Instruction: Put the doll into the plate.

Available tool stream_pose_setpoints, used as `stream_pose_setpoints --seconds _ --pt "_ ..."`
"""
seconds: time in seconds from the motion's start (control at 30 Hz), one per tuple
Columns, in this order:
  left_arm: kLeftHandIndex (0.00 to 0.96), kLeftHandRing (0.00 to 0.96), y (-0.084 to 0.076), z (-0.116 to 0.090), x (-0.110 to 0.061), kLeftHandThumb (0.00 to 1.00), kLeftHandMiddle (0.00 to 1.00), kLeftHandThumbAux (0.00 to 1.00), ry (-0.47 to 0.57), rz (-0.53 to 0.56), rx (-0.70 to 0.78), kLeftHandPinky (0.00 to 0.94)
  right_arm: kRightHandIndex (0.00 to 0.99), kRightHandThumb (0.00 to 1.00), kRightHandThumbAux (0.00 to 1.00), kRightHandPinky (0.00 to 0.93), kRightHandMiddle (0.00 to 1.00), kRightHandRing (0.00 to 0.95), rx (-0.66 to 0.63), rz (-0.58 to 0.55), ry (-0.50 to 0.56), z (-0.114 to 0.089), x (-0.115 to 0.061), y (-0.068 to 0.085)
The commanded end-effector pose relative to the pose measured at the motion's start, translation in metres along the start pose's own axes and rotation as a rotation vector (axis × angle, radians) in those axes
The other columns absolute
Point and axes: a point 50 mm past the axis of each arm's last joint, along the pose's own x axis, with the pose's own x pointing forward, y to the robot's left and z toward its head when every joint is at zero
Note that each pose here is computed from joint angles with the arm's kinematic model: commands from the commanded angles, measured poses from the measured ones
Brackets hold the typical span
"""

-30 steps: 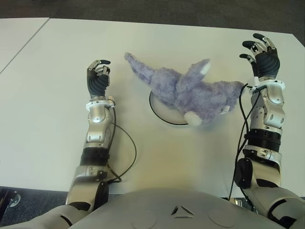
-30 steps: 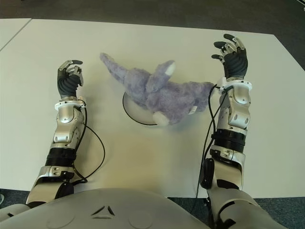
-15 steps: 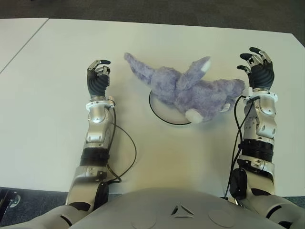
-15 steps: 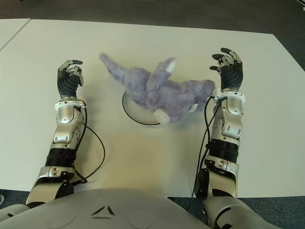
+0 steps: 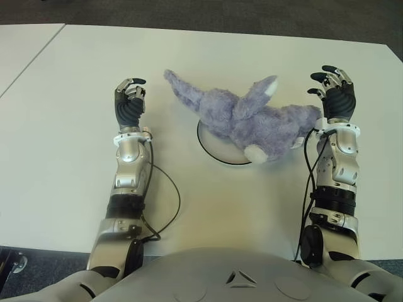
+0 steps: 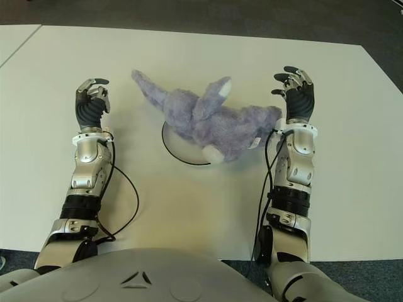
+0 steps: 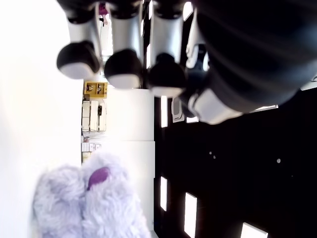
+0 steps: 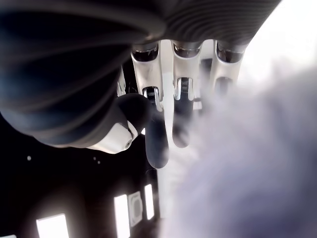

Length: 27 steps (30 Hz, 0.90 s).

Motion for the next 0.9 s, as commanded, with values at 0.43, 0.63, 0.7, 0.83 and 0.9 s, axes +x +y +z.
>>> stream_pose_setpoints --seconds 0.43,0.63,0.7,0.83,0.9 --pt "0.442 0.875 0.004 -0.031 -0.025 0.709 0.864 0.706 0.134 0.008 0.004 0.864 0.427 0.842 0.678 0.554 0.473 0.545 0.058 0.074 0.095 -0.024 -0.004 0.025" --pt "0.442 0.877 0.003 -0.030 -0.025 0.709 0.866 0.706 0.133 0.008 0.005 0.865 0.423 0.841 0.678 0.545 0.476 0.545 0.057 0.092 0.122 -0.029 -0.005 0.033" --pt "0.442 0.877 0.003 -0.030 -0.025 0.709 0.867 0.706 0.130 0.009 0.004 0.866 0.423 0.841 0.678 0.546 0.476 0.544 0.057 0.101 0.131 -0.030 -0.005 0.035" --pt "0.442 0.878 0.003 -0.030 -0.025 0.709 0.868 0.706 0.129 0.007 0.005 0.865 0.423 0.841 0.678 0.553 0.477 0.546 0.054 0.117 0.146 -0.034 -0.007 0.040" --pt "0.442 0.879 0.003 -0.030 -0.025 0.709 0.869 0.706 0.129 0.007 0.005 0.865 0.424 0.841 0.678 0.551 0.476 0.546 0.053 0.123 0.151 -0.035 -0.008 0.042"
